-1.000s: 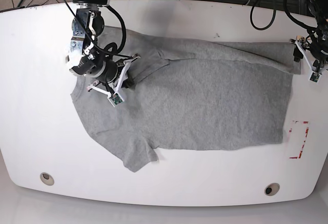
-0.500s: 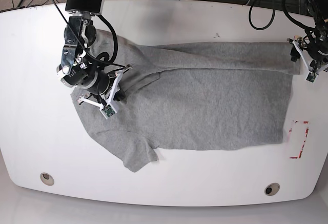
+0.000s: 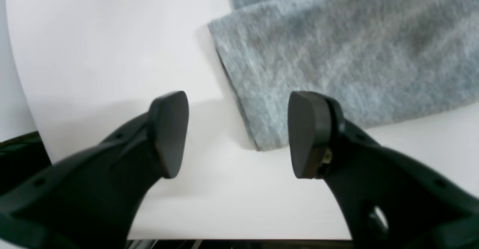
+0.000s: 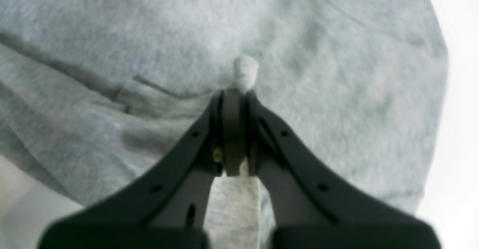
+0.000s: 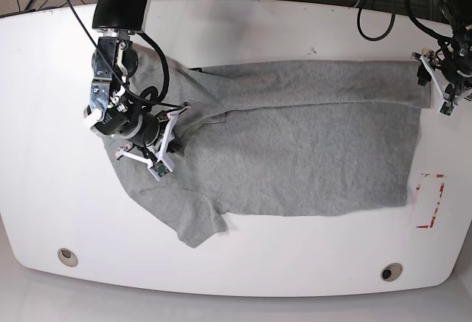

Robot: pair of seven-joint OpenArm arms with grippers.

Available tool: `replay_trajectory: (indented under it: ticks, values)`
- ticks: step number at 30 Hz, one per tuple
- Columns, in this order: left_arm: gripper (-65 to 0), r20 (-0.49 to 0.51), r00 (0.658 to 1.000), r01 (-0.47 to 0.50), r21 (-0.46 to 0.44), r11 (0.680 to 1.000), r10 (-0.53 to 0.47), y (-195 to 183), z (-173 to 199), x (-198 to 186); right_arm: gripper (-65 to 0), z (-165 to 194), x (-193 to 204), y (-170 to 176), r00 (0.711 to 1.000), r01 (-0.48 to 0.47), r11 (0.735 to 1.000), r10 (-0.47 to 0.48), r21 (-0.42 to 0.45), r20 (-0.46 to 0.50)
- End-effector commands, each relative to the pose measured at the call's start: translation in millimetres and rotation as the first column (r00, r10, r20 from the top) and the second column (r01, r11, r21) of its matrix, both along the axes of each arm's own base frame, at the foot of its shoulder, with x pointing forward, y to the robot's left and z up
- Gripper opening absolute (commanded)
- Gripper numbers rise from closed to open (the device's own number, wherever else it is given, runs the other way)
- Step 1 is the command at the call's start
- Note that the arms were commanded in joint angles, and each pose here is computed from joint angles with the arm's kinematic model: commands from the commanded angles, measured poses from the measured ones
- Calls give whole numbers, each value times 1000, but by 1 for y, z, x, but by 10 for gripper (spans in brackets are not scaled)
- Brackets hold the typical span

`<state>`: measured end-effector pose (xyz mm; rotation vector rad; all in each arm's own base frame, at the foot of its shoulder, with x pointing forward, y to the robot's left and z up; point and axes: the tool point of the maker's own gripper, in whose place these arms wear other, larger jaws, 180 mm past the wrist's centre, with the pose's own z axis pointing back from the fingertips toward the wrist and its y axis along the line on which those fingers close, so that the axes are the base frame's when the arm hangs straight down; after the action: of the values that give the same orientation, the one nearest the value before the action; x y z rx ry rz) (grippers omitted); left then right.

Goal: Layout the t-shirt on the table in an organized manner, then fold the t-shirt properly
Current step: 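Grasp the sleeve with the right gripper and pull it toward the shirt's shoulder corner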

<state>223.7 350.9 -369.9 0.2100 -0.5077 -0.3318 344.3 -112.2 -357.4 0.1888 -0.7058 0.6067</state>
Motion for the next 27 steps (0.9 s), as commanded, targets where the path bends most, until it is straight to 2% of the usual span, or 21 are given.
replay_trajectory:
  ticks: [1,7,16,18,21,27]
  values:
    - [-258,32,999,8,25,1000,-8,7,13,7,-645,17,16,4,998,-28,1000,28,-2,59]
    - [-258,32,999,8,27,1000,-9,7,13,7,-644,20,27,9,997,-52,999,53,-10,60]
    - [-258,32,999,8,28,1000,-9,8,13,7,-640,23,44,-11,998,-33,999,35,-43,57]
    - [-258,32,999,8,28,1000,-9,8,13,7,-618,23,46,-15,998,-29,998,32,-51,57]
    - [-258,32,999,8,28,1000,-9,8,13,7,-522,27,48,-21,998,-22,998,27,-64,65]
    - [-258,31,999,10,28,1000,-10,7,13,7,-243,31,39,-37,996,-16,994,25,-108,85]
